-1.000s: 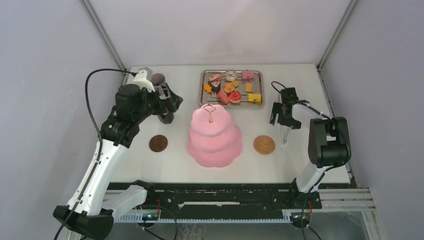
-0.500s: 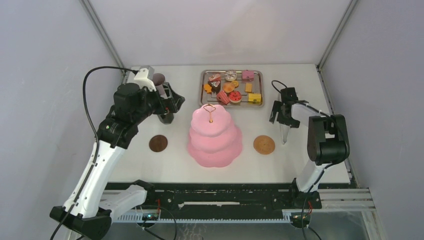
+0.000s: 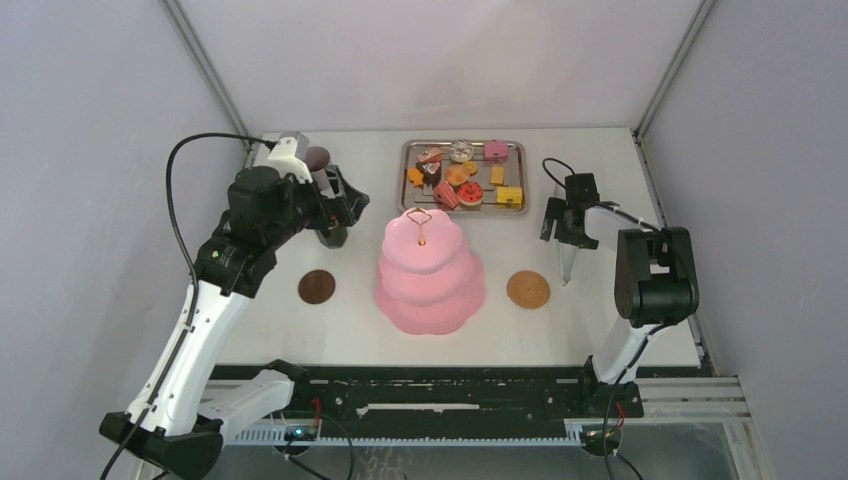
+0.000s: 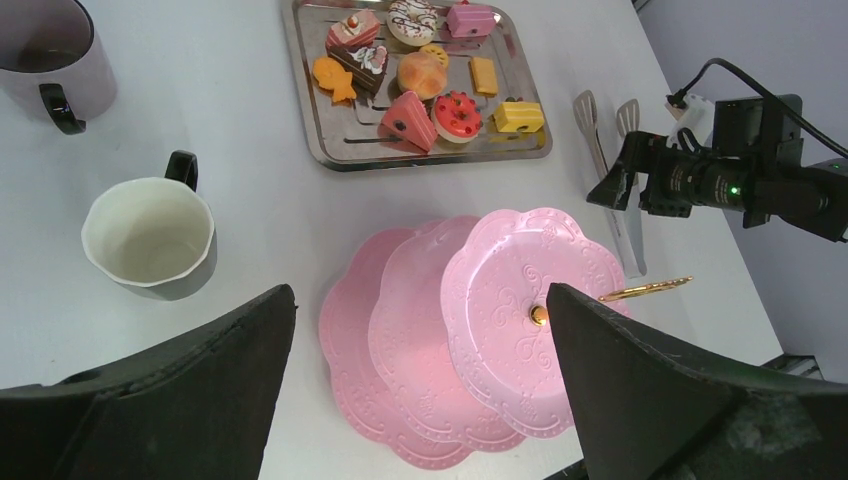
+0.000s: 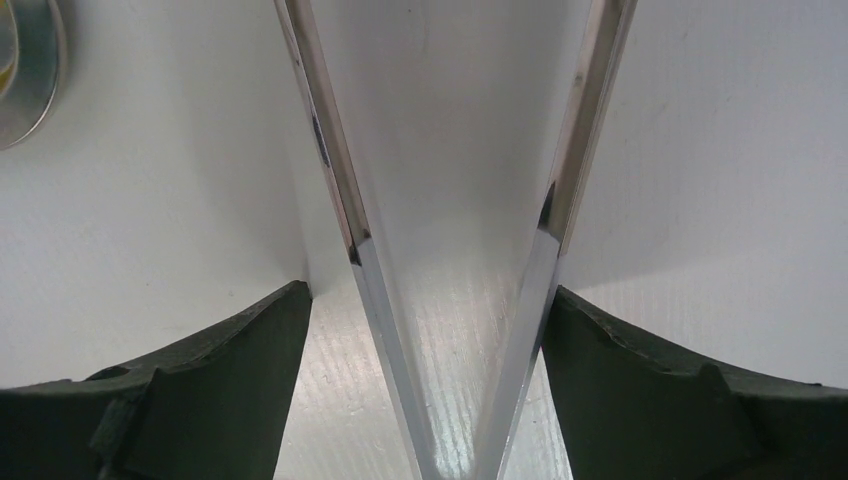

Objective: Serve the afternoon tea

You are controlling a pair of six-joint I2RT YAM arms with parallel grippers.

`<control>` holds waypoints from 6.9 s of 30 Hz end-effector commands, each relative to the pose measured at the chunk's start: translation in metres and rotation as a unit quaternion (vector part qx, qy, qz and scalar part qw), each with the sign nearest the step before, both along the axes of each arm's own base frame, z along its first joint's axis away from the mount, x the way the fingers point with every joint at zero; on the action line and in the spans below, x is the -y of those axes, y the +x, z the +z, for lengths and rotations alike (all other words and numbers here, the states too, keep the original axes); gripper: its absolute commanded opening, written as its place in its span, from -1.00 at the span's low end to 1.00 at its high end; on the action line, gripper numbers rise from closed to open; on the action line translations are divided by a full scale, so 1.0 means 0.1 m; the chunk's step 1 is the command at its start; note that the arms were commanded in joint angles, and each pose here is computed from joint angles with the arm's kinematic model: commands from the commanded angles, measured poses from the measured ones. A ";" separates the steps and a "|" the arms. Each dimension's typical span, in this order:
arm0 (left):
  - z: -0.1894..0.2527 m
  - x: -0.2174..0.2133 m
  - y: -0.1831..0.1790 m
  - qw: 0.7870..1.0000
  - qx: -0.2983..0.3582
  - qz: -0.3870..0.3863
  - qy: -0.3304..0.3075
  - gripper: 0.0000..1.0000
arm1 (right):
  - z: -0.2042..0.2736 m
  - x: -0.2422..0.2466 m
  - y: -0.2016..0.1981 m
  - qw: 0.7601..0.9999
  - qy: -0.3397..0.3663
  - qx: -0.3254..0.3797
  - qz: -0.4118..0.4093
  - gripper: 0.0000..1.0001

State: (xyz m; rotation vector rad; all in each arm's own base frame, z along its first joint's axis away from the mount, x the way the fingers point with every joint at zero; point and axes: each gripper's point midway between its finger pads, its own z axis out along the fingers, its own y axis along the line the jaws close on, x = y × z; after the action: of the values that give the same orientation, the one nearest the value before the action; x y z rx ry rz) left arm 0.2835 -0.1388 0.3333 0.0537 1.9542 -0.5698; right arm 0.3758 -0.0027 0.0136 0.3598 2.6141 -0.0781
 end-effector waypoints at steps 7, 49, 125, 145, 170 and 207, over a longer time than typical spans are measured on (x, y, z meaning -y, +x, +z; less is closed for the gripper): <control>0.10 -0.04 -0.02 1.000 0.011 0.015 0.009 0.99 | -0.11 -0.01 0.07 0.999 -0.013 0.006 0.037 0.67; -0.25 -0.35 -0.02 0.992 -0.030 0.105 0.068 0.99 | 1.40 -0.77 -0.26 0.988 0.033 -0.057 0.138 -0.19; -0.58 -0.28 -0.09 0.991 -0.076 0.087 0.067 0.99 | 0.96 -1.31 0.08 0.977 0.022 -0.082 0.193 -0.01; -0.01 -0.63 -0.20 0.982 -0.021 0.105 0.156 0.99 | 1.65 -1.14 -0.22 0.984 0.010 0.014 0.175 -1.00; 0.33 -0.26 -0.26 0.996 0.034 0.021 0.077 0.99 | 2.66 -1.75 -1.90 0.924 -0.002 0.081 0.375 -1.00; 0.19 -0.29 -0.36 0.997 0.026 0.029 0.065 0.99 | 2.56 -2.17 -2.10 0.878 -0.026 0.047 0.475 -0.93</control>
State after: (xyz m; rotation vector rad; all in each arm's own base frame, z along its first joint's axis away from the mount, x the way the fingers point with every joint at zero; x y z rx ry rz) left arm 0.2473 -0.1097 0.3472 0.1120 1.9716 -0.3889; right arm 0.1598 0.2023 0.2505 -0.9289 2.4776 0.1375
